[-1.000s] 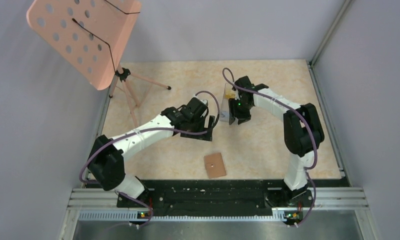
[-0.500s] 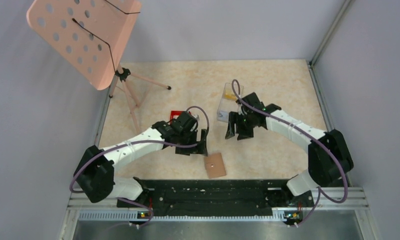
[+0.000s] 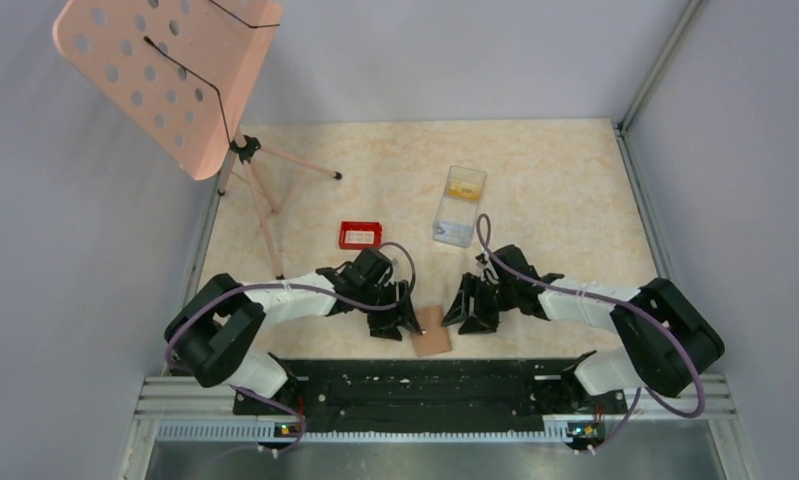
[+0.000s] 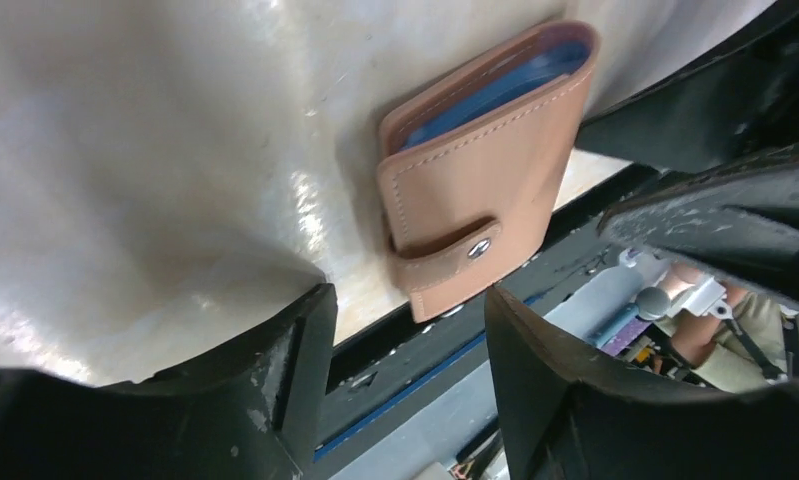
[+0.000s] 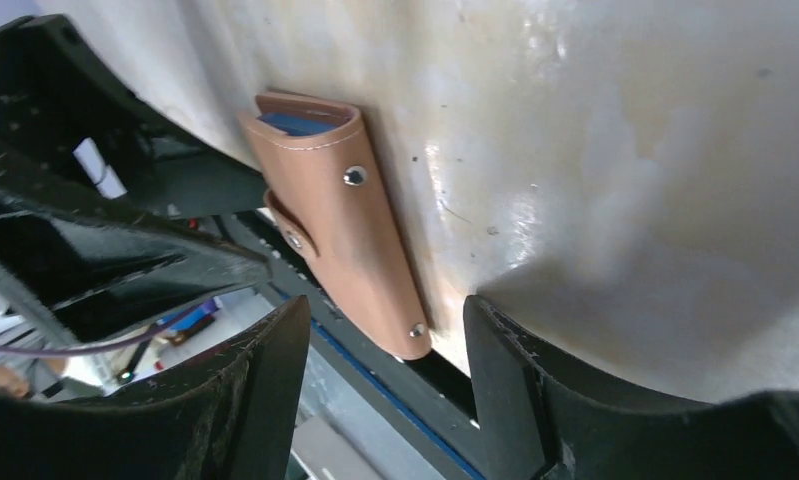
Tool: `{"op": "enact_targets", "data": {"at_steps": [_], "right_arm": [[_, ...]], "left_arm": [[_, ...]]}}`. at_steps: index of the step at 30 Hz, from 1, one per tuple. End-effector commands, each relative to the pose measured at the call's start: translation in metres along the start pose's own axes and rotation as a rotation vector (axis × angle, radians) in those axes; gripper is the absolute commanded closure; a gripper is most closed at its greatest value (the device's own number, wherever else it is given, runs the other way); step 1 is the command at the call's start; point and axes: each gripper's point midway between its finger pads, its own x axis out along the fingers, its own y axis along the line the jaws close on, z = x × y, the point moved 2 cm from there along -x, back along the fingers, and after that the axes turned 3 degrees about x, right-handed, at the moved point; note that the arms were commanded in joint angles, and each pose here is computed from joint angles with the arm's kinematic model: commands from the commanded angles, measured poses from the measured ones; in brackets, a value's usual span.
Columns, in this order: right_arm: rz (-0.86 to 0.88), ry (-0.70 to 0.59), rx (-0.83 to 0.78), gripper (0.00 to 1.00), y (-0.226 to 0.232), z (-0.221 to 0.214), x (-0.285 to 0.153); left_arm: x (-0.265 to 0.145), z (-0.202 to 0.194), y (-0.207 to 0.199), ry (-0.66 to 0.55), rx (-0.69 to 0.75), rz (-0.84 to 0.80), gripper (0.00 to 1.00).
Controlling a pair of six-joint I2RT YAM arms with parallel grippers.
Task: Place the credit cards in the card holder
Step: Pick up the card holder from the center of the board.
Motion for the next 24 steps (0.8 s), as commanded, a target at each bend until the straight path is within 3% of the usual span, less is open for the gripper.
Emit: {"op": "enact_targets", "data": {"at_steps": [1, 4, 9, 11, 14, 15, 20, 24], "right_arm": [[0.138, -0.045, 0.013, 0.43, 0.012, 0.007, 0.013], [0.173, -0.031, 0.036, 0.48, 0.009, 0.006, 0.022], [0.268, -0.023, 0.038, 0.61, 0.022, 0.01, 0.027], [0.299, -0.022, 0.029, 0.71, 0.029, 0.012, 0.026], [0.307, -0.021, 0.008, 0.97, 0.037, 0.014, 0.022], [0.313, -0.028, -0.008, 1.0, 0.041, 0.016, 0.019], [0.256, -0.068, -0.089, 1.0, 0.054, 0.023, 0.002], [0.147, -0.135, -0.139, 1.0, 0.061, 0.032, -0.02]], "left_arm": [[0.012, 0.012, -0.018, -0.03, -0.018, -0.113, 0.4], [0.017, 0.016, -0.022, -0.021, -0.018, -0.124, 0.46], [0.019, 0.02, -0.026, -0.02, -0.013, -0.132, 0.47], [0.018, 0.021, -0.028, -0.021, -0.003, -0.13, 0.48], [0.015, 0.023, -0.029, -0.025, 0.017, -0.113, 0.46], [0.013, 0.025, -0.03, -0.029, 0.028, -0.101, 0.44], [-0.007, 0.038, -0.032, -0.078, 0.095, 0.009, 0.23], [-0.032, 0.049, -0.035, -0.142, 0.135, 0.108, 0.18]]}}
